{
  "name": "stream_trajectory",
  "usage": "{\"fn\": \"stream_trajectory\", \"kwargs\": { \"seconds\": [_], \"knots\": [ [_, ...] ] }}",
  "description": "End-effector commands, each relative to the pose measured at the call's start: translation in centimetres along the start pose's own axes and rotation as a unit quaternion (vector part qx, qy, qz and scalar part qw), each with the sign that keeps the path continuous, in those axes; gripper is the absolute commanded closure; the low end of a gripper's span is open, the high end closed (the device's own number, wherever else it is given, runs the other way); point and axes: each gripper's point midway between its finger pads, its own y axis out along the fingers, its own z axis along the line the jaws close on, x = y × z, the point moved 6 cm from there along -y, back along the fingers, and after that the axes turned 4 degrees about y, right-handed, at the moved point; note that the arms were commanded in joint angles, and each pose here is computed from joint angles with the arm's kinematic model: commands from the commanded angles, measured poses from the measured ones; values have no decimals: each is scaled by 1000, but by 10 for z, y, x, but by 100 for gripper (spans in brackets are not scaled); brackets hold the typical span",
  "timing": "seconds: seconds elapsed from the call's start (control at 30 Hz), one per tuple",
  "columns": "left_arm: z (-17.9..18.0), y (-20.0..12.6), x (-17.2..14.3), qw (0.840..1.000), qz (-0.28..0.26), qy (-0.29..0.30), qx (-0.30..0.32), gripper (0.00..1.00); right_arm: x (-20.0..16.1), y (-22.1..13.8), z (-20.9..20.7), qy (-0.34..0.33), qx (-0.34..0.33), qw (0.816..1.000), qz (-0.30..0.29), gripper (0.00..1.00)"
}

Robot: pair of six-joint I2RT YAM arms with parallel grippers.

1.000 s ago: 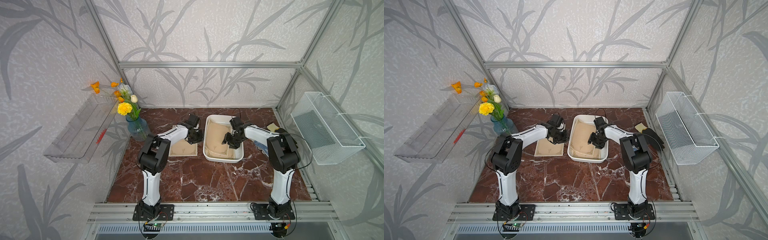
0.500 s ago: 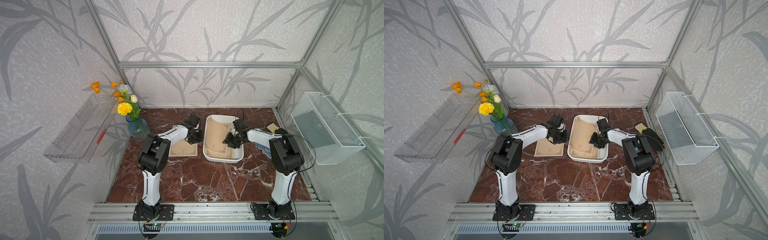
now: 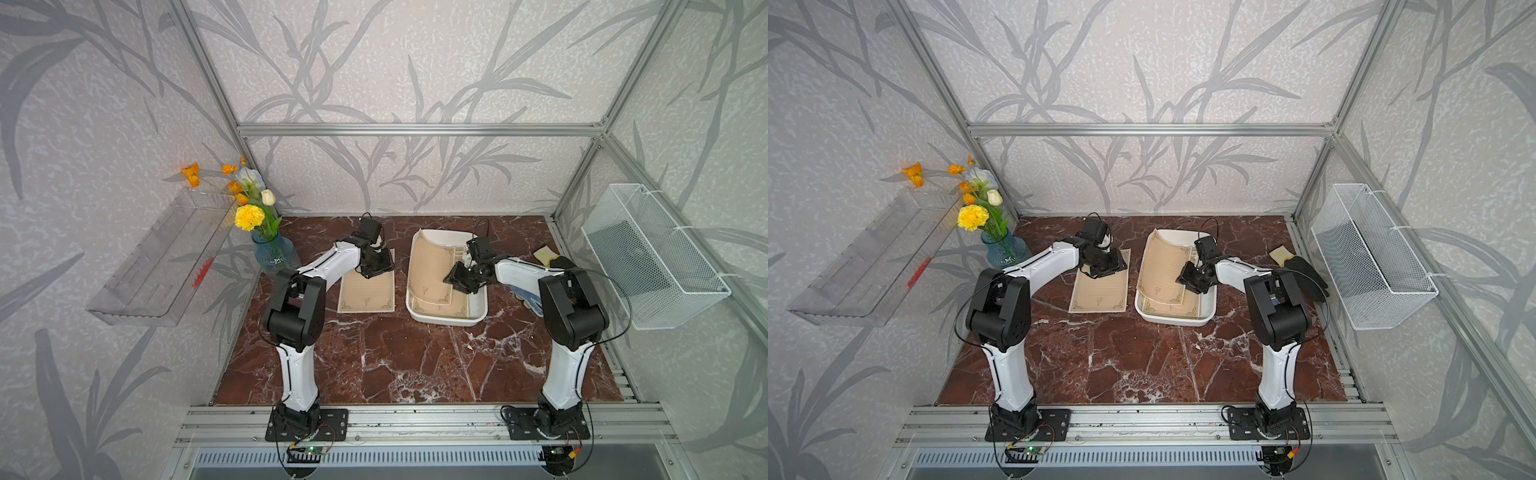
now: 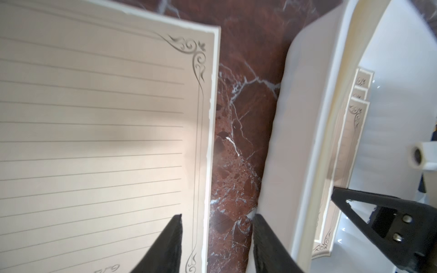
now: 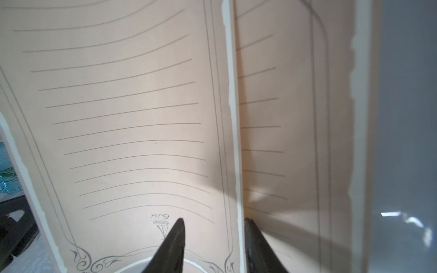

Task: Take out the stationery paper from the storage box
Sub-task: Pick up the stationery paper from the storage box.

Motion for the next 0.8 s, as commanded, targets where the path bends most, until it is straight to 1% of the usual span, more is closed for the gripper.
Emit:
{"fn": "stream_trajectory", "kwargs": {
  "seconds": [0.0,0.03,0.13,0.2,0.27,0.4,0.53,0.6,0.67,0.77],
  "knots": [
    [-29,-27,14,996,-30,23,-76,51,3,3,1,-2,8,1000,2,58],
    [-36,-27,15,994,-26,20,-107,51,4,4,0,-1,9,1000,3,58],
    [-52,-20,13,985,-1,4,-171,51,3,4,0,-1,10,1000,4,58],
    [-61,-14,11,981,18,5,-195,51,3,5,0,-1,11,1000,5,58],
    [-69,-9,6,980,35,19,-197,51,4,5,0,-1,13,1000,5,58],
    [-71,2,-3,986,61,46,-147,53,4,5,1,-1,15,1000,6,58],
    [-65,9,-8,991,72,68,-93,62,3,4,2,-1,18,1000,9,58],
    [-63,10,-10,992,74,81,-69,65,2,4,2,-1,19,1000,9,58],
    [-60,11,-10,993,70,87,-46,65,2,3,2,0,21,1000,8,58],
    [-58,10,-9,993,64,94,-33,64,2,4,2,1,21,1000,10,58]
  ]
}}
